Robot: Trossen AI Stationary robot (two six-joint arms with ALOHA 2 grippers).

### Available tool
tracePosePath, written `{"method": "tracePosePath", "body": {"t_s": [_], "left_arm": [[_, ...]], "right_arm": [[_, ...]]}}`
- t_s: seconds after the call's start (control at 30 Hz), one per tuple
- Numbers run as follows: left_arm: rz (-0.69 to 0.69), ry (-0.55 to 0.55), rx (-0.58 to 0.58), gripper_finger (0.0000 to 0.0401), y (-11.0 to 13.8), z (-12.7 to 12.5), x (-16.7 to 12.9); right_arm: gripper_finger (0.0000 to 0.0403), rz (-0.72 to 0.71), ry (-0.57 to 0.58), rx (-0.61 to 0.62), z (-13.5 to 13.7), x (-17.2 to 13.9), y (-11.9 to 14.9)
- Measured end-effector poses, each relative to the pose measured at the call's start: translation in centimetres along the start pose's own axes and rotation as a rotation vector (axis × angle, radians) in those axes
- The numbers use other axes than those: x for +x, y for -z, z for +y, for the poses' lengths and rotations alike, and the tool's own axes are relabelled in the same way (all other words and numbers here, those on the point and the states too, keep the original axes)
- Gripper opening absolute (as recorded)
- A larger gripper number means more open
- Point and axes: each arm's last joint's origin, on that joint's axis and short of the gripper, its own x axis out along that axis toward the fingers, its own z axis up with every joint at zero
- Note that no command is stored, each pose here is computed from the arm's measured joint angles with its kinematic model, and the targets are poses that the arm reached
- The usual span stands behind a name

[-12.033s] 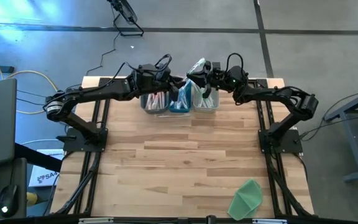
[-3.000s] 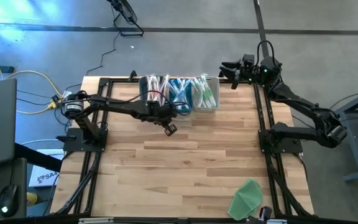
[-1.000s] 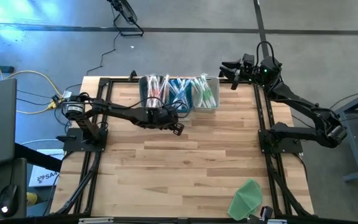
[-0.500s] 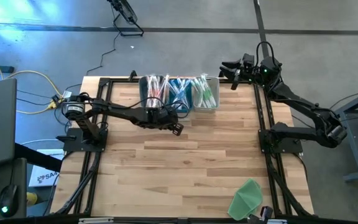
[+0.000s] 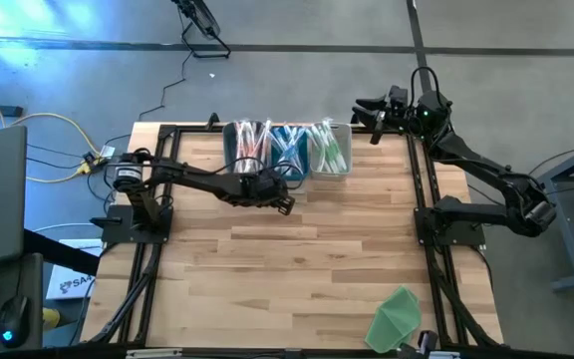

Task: Pick & Place Toothbrushes
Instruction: Put the orange toothbrush into the dark blue bin

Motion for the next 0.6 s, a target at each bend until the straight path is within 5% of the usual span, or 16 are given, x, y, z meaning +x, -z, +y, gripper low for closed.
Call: {"method": "tracePosePath", "body": {"t_s": [0.6], "left_arm": [[-0.038, -0.063, -0.03, 0.0, -0.9, 1.0, 0.6]], "right_arm": [[0.0136, -0.001, 0.008, -0.022, 0.0, 0.0, 0.0]]}}
